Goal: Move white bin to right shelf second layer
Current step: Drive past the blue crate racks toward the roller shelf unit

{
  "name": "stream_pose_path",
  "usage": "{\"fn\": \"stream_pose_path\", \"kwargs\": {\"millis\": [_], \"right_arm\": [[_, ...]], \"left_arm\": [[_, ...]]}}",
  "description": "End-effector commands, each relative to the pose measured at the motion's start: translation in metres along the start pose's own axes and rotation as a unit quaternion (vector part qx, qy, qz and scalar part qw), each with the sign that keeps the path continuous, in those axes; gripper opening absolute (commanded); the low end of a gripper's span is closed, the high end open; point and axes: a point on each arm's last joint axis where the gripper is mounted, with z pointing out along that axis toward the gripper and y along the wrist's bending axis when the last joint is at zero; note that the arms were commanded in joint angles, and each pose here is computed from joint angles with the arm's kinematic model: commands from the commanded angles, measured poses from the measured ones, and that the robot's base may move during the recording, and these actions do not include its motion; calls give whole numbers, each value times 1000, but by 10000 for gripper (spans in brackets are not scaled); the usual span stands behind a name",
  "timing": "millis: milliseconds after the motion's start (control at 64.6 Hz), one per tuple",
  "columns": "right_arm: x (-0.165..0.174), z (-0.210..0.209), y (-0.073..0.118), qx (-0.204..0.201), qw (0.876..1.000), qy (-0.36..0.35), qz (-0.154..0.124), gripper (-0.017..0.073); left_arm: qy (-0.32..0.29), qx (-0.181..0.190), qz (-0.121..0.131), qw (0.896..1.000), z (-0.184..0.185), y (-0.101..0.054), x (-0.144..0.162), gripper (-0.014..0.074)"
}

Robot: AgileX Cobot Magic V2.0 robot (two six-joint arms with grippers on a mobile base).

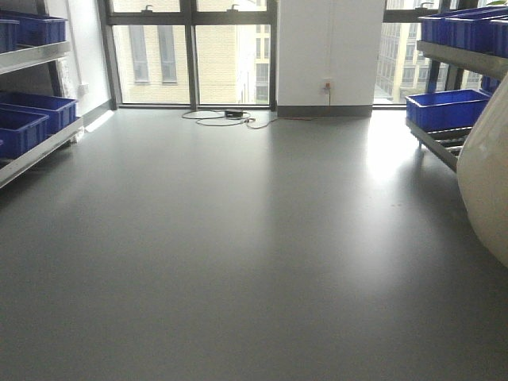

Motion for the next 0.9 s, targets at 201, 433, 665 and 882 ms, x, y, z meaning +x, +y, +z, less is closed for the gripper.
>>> {"fn": "stream_pose_path", "kwargs": {"millis": [201,433,665,882], "right_arm": [[-15,-7,2,-7,998,-57,2,47],[-15,-7,2,-7,998,-57,2,47],[-15,-7,2,-7,998,-56,2,47],[-15,-7,2,-7,998,-57,2,47]], "left_arm": [[-33,1,-1,999,1,0,4,85],[-33,1,-1,999,1,0,4,85],[-33,1,-1,999,1,0,4,85],[-33,1,-1,999,1,0,4,85]]}}
